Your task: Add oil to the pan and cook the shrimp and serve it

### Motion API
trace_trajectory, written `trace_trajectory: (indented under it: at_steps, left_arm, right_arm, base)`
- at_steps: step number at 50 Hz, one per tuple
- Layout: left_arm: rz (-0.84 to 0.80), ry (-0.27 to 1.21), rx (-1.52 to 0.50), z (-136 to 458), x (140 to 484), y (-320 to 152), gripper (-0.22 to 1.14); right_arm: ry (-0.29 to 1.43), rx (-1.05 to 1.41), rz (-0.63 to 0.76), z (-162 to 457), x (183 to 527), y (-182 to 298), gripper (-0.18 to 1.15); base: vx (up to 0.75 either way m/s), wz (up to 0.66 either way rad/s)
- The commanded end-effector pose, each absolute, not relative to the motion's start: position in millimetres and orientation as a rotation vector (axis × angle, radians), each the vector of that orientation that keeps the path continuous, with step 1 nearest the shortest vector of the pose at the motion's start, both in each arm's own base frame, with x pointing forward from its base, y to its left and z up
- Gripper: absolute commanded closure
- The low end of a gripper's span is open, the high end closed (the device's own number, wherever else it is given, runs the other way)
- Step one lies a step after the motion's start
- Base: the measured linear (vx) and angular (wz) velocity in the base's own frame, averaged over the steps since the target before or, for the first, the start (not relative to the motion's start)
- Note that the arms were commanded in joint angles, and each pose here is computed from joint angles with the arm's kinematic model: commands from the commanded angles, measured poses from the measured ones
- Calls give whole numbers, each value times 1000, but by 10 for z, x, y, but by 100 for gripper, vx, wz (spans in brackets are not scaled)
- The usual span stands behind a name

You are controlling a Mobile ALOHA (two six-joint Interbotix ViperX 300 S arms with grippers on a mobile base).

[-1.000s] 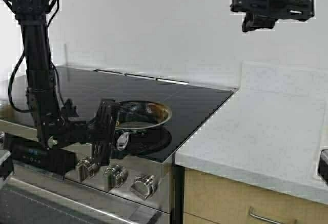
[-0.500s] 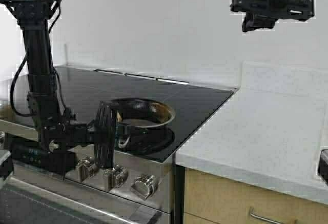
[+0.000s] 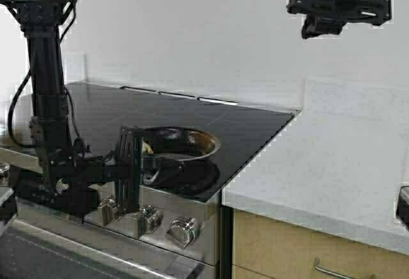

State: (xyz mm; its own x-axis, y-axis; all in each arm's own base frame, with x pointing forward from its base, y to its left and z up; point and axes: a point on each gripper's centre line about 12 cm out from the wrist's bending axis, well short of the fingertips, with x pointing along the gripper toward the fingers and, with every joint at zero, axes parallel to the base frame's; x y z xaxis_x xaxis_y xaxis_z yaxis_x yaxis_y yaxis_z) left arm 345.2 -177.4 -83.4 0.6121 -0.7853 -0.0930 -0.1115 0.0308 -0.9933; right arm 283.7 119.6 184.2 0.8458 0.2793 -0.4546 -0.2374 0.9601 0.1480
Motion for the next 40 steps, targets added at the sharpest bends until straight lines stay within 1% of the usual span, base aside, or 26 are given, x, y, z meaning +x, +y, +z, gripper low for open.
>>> trace_trajectory:
  at_steps: [1, 10, 18, 40]
  left_arm:
    - [-709, 702, -1474, -471, 3602, -1821, 89]
    - [-738, 681, -1499, -385, 3551, -1806, 89]
    - [-751, 673, -1512, -270, 3520, -1796, 89]
    - [-780, 626, -1499, 95, 3474, -1773, 89]
  right_arm:
    - [446, 94, 279, 1987, 2882, 1215, 92]
    - [445, 89, 282, 1991, 2889, 1220, 92]
    - [460, 90, 296, 2020, 2891, 1250, 92]
    - [493, 108, 326, 2129, 2872, 1291, 92]
  base:
    - [1, 4]
    - [1, 9]
    - [2, 24]
    - [3, 46]
